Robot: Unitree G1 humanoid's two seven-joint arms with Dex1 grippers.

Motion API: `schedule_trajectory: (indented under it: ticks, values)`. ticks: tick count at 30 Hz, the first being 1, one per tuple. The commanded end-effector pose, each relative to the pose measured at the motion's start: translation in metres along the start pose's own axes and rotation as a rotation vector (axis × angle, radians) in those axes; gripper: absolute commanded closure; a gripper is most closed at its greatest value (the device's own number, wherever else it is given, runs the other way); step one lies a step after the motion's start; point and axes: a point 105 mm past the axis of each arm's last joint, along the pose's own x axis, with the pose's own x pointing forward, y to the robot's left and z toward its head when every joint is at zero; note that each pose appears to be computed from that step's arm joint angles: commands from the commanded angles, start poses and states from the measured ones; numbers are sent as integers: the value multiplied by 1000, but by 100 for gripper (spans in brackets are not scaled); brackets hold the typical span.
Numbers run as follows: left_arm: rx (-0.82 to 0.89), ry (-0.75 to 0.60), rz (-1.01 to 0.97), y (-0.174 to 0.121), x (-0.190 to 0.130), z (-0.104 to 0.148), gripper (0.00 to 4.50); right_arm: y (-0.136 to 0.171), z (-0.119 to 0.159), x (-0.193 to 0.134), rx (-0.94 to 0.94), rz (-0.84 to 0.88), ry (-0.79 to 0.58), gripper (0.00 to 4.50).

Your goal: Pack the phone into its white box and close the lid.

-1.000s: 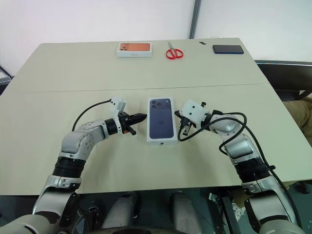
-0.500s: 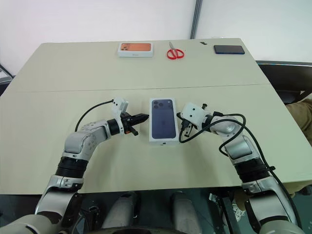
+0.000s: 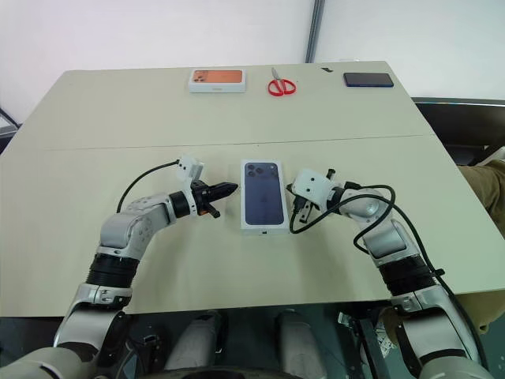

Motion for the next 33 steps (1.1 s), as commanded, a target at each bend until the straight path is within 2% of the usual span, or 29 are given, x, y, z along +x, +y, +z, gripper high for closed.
schedule_trajectory:
  ticks: [1, 6, 8, 11, 16, 20, 22, 25, 28, 32, 33]
  values:
    - [43, -78, 12, 6, -4, 26, 450, -33, 15, -7, 0, -120, -51, 444]
    - [47, -116, 2, 5, 6, 39, 450, -43, 42, -2, 105, -144, -171, 444]
    - [35, -136, -28, -2, 16, 44, 450, -33, 49, 2, 79, -91, -194, 444]
    - [47, -138, -74, -15, 31, 44, 450, -11, 44, 9, 29, -15, -172, 444]
    - [34, -95, -123, -27, 38, 28, 450, 27, 34, 11, -28, 137, -120, 444]
    - [87, 54, -169, -30, 28, -6, 450, 48, 27, 3, -59, 243, -97, 444]
    - [44, 88, -173, -27, 21, -13, 450, 50, 26, -1, -57, 266, -98, 444]
    - [69, 126, -169, -22, 11, -20, 450, 52, 29, -6, -56, 286, -115, 444]
    - [49, 104, -152, -18, 5, -16, 450, 52, 31, -8, -51, 298, -126, 444]
    - [35, 31, -126, -14, 2, 0, 450, 35, 36, -3, 85, 242, -150, 444]
    - [50, -1, -116, -12, 0, 7, 425, 29, 41, -3, 139, 224, -181, 421]
